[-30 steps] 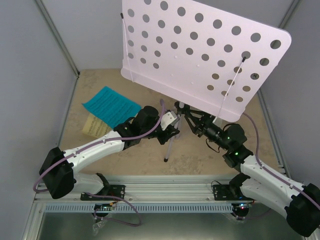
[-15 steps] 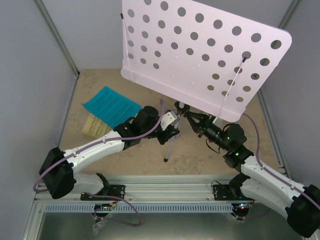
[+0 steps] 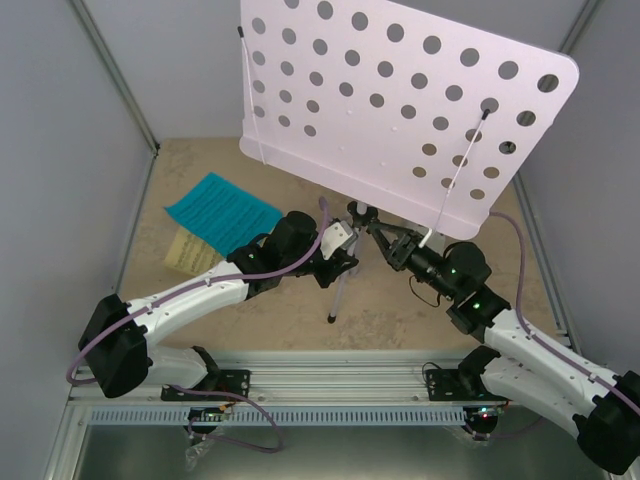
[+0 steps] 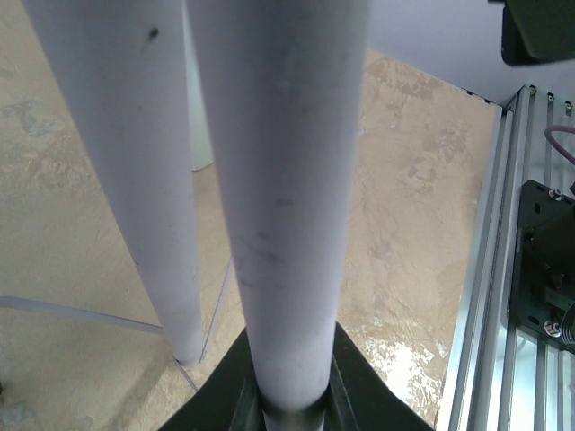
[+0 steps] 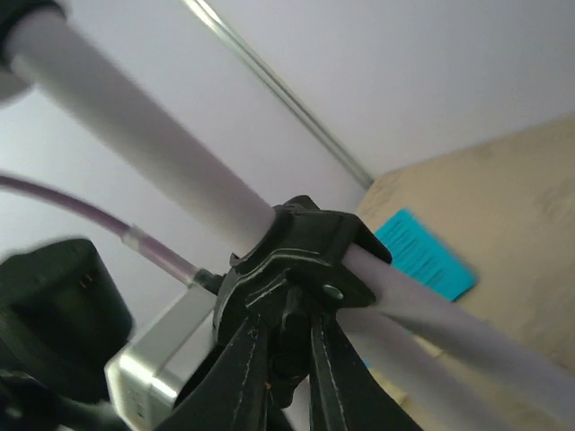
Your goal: Pack up the instrument practice props
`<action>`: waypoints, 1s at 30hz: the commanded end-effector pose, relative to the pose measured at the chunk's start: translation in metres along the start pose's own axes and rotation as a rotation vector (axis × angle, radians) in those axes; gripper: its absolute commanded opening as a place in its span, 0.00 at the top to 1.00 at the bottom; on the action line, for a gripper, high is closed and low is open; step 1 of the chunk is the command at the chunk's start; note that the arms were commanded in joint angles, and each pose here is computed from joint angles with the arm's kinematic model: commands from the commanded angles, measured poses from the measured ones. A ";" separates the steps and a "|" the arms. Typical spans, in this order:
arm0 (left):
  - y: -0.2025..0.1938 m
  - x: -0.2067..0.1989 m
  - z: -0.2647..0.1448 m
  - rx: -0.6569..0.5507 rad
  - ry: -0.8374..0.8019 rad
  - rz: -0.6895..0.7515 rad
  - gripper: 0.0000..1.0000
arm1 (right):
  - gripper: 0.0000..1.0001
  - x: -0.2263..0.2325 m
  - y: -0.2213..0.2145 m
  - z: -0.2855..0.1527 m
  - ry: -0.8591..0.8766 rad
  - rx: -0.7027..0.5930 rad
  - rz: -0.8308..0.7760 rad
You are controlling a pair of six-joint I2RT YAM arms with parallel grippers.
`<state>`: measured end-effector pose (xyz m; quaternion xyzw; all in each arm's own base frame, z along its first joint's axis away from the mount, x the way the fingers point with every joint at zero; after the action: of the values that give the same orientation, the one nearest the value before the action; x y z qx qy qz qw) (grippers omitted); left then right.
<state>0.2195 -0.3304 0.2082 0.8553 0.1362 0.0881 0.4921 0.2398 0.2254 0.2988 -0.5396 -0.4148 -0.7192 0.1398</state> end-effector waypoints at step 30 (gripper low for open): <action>0.005 -0.013 -0.006 -0.007 -0.054 0.025 0.90 | 0.02 0.011 0.062 -0.071 -0.051 -0.336 -0.955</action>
<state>0.2155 -0.3326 0.2090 0.8561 0.1248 0.0838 0.4945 0.2281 0.1540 0.3157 -0.3061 -0.5383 -0.7123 -0.3302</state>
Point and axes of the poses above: each gripper's point midway between its finger pads, its own z axis out along the fingers, its own x axis along the line the jaws close on, y = z × x, the point moved 1 cm from there along -z, back along the fingers, and after that the axes turned 13 degrees about z, right-handed, at the moved point
